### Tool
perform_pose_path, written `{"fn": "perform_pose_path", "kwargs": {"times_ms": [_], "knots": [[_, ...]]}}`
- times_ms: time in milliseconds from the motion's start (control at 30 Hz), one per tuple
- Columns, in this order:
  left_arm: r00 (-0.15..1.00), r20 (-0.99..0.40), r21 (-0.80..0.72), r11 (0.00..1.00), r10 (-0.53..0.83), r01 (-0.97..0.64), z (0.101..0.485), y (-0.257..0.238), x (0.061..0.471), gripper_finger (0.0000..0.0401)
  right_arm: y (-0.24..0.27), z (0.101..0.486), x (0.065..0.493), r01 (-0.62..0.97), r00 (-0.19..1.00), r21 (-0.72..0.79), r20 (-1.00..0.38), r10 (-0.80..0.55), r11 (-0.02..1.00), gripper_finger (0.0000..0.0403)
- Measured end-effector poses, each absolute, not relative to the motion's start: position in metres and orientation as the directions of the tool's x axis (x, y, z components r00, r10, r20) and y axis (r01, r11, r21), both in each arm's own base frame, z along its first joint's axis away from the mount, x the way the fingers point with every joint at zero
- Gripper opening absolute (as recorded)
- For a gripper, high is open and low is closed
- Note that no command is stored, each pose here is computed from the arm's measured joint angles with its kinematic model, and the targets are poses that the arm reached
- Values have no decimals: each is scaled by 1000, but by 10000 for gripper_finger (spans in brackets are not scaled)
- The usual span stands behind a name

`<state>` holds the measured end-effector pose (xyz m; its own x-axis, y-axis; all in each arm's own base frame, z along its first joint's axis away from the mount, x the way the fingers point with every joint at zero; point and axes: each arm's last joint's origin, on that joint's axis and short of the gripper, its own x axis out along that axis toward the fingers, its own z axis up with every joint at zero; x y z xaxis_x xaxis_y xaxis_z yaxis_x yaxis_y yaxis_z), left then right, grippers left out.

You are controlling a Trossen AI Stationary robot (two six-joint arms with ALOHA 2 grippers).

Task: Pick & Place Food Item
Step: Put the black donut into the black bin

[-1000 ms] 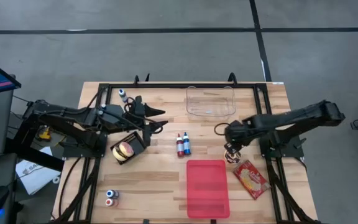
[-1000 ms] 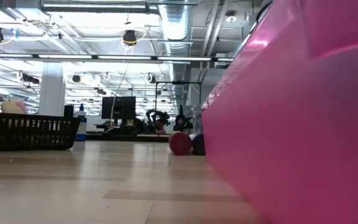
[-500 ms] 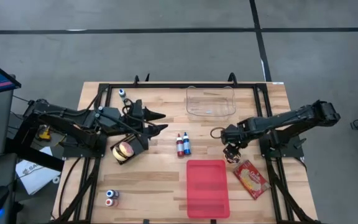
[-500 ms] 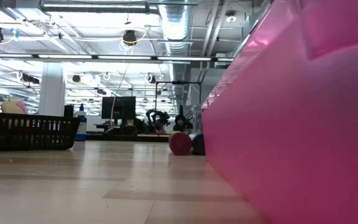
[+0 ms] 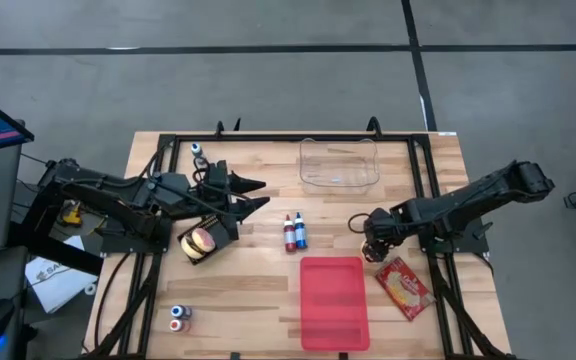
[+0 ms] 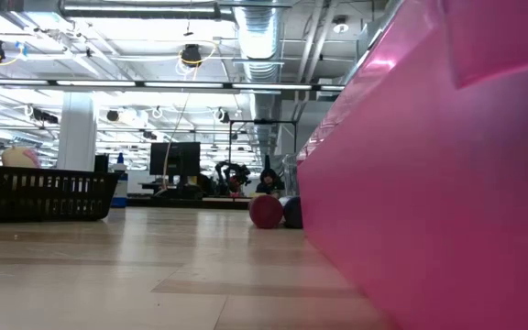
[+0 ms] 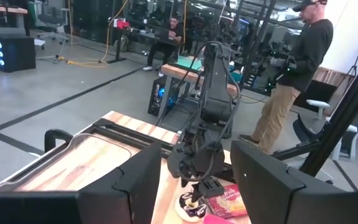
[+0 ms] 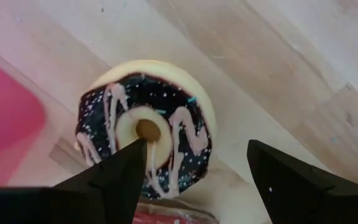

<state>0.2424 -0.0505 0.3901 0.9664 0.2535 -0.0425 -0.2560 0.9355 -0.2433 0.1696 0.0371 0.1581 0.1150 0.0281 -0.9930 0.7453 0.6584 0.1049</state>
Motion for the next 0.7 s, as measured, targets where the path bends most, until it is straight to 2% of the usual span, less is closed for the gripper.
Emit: {"fn": "perform_pose_path", "kwargs": {"times_ms": [433,700], "knots": [[967,-30,-258,933,254,-253,391,-50,242,190,36,144,168,787,147,115,-989,-4,606,269],[967,-30,-258,932,254,-253,391,-50,242,190,32,144,169,794,154,114,-988,-17,597,238]]}}
